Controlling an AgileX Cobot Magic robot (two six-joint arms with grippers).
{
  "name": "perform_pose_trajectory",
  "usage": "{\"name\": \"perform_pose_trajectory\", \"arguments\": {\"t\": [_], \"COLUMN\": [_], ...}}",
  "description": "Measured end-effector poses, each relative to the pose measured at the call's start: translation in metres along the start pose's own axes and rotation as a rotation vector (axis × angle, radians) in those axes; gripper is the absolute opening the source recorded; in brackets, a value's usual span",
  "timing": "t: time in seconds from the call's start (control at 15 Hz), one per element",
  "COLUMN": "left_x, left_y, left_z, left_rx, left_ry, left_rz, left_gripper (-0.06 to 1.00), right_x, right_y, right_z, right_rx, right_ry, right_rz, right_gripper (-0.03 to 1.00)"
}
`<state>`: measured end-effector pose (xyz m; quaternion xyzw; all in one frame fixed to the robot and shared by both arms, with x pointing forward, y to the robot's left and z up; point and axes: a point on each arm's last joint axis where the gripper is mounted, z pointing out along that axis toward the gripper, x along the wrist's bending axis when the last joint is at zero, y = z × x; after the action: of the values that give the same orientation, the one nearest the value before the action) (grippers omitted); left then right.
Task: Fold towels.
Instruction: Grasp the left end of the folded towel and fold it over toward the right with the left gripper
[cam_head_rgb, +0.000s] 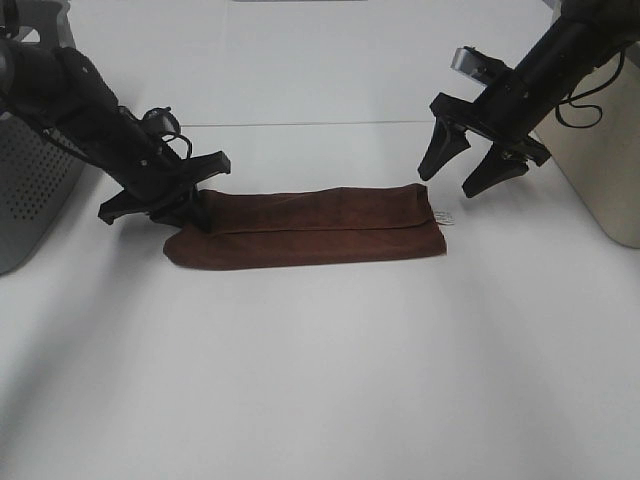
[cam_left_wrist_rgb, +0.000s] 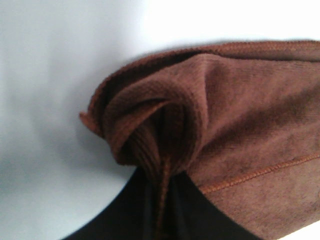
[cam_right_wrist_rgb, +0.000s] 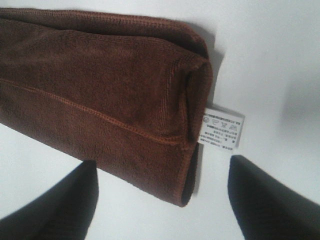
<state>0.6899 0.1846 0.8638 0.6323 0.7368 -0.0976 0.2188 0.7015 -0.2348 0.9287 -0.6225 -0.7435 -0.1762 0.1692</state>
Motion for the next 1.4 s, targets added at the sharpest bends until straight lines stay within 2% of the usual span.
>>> {"name": "perform_pose_trajectory", "arguments": {"t": [0.13,0.33,0.4,0.47,0.53,0.73,0.8,0.87,1.13,1.33,1.4], "left_x": [0.004,0.008,0.003,-0.008,-0.024,-0.077,-0.091,-0.101,-0.131,-0.148,-0.151], "left_y": [0.001,0.01,0.013,0.015,0.016,0.01,0.006,0.001,-0.021,-0.027,-0.028], "left_z": [-0.012,-0.048,-0.061,-0.071,-0.08,-0.078,-0.069,-0.056,-0.004,0.007,0.007], "left_rx": [0.004,-0.012,-0.013,-0.017,-0.029,-0.047,-0.055,-0.055,-0.073,-0.138,-0.143], "left_ry": [0.063,0.233,0.266,0.266,0.229,-0.005,-0.057,-0.082,-0.107,-0.141,-0.152], "left_rz": [0.024,0.062,0.063,0.074,0.083,0.079,0.073,0.071,0.09,0.071,0.055], "left_gripper": [0.03,0.03,0.03,0.03,0.03,0.03,0.03,0.03,0.03,0.04,0.1], "right_x": [0.0,0.0,0.0,0.0,0.0,0.0,0.001,0.001,0.0,0.001,0.001], "right_y": [0.0,0.0,0.0,0.0,0.0,0.0,0.0,0.0,0.002,0.002,0.002], "right_z": [0.0,0.0,0.0,0.0,0.0,0.0,0.0,0.0,0.0,0.0,0.0], "right_rx": [0.0,0.0,0.0,0.0,0.0,-0.001,-0.002,-0.003,-0.02,-0.023,-0.023], "right_ry": [0.0,0.0,0.0,0.0,0.001,0.004,0.006,0.007,0.005,0.009,0.009], "right_rz": [0.0,0.0,0.002,0.005,0.007,0.011,0.02,0.03,0.049,0.056,0.056], "right_gripper": [0.69,0.69,0.69,0.69,0.69,0.69,0.69,0.69,0.69,0.69,0.69]}}
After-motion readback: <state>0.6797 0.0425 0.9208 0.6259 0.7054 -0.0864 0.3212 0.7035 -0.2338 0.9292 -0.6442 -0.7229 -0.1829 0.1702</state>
